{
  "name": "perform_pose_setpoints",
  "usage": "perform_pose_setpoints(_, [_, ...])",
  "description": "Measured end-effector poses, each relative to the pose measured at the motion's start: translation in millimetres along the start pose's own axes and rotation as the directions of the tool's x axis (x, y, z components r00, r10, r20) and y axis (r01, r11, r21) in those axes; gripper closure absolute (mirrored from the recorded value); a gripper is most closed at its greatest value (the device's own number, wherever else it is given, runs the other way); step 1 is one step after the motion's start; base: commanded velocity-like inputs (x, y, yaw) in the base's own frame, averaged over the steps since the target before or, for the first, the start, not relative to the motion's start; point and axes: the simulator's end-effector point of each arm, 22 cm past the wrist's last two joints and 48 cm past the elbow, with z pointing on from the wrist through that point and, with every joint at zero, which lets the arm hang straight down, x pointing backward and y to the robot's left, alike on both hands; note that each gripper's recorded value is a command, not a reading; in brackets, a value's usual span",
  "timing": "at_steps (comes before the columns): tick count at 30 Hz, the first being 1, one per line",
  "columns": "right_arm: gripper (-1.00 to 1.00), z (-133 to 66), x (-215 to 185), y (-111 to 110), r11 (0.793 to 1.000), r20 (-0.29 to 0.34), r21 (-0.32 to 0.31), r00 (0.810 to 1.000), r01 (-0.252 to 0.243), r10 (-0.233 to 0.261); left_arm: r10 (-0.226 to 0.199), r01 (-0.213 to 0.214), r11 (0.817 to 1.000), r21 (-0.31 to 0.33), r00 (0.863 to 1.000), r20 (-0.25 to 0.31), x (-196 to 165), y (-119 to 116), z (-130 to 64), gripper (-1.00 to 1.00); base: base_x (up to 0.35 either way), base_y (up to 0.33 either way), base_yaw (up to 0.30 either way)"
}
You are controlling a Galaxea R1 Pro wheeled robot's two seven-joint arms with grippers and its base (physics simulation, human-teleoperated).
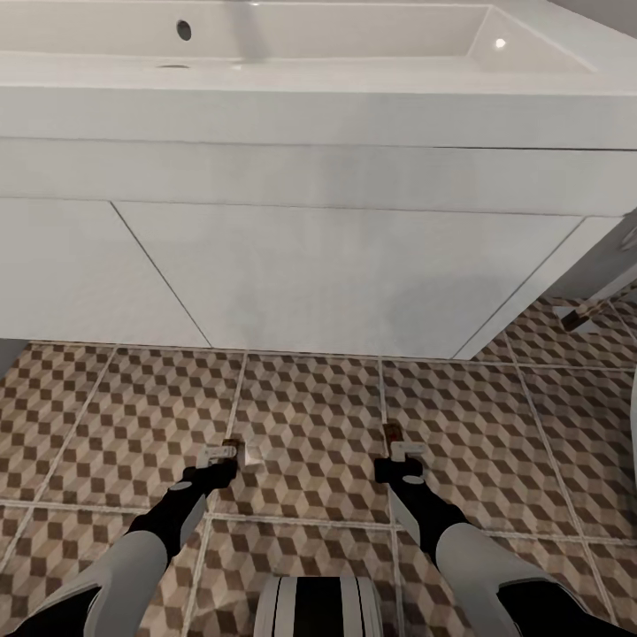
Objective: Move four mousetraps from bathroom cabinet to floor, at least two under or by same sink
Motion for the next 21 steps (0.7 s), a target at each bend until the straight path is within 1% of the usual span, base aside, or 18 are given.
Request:
perform_pose_setpoints(5, [1.00, -0.2, 0.9, 1.1, 1.000, -0.005, -0.001, 1.000, 0.000, 0.000, 0.000, 0.000, 1.000, 0.000, 1.000, 0.004, -1.5, 0.0, 0.0, 1.00, 0.000, 0.000, 0.000])
perform_pose_setpoints(7, [1.00, -0.2, 1.2, 1.5, 1.000, -0.006, -0.002, 1.000, 0.001, -0.001, 0.000, 0.000, 1.000, 0.000, 1.000, 0.018, -4.5, -0.1, 0.0, 1.00, 0.000, 0.000, 0.000])
perform_pose_setpoints(10, [1.00, -0.2, 1.7, 1.6, 1.000, -0.008, -0.002, 1.000, 0.001, -0.001, -0.003, 0.003, 1.000, 0.000, 0.999, 0.052, -12.3, -0.4, -0.3, 1.00, 0.000, 0.000, 0.000])
perform_pose_setpoints(14, [1.00, -0.2, 2.2, 1.7, 1.000, -0.011, -0.002, 1.000, 0.001, -0.001, -0.005, 0.005, 1.000, 0.000, 0.997, 0.072, -16.6, -0.3, -0.6, 1.00, 0.000, 0.000, 0.000])
perform_pose_setpoints(21, [1.00, -0.2, 3.0, 1.7, 1.000, -0.014, -0.003, 1.000, 0.002, -0.002, -0.003, 0.003, 1.000, 0.001, 0.997, 0.079, -18.2, -0.8, -0.7, 1.00, 0.000, 0.000, 0.000])
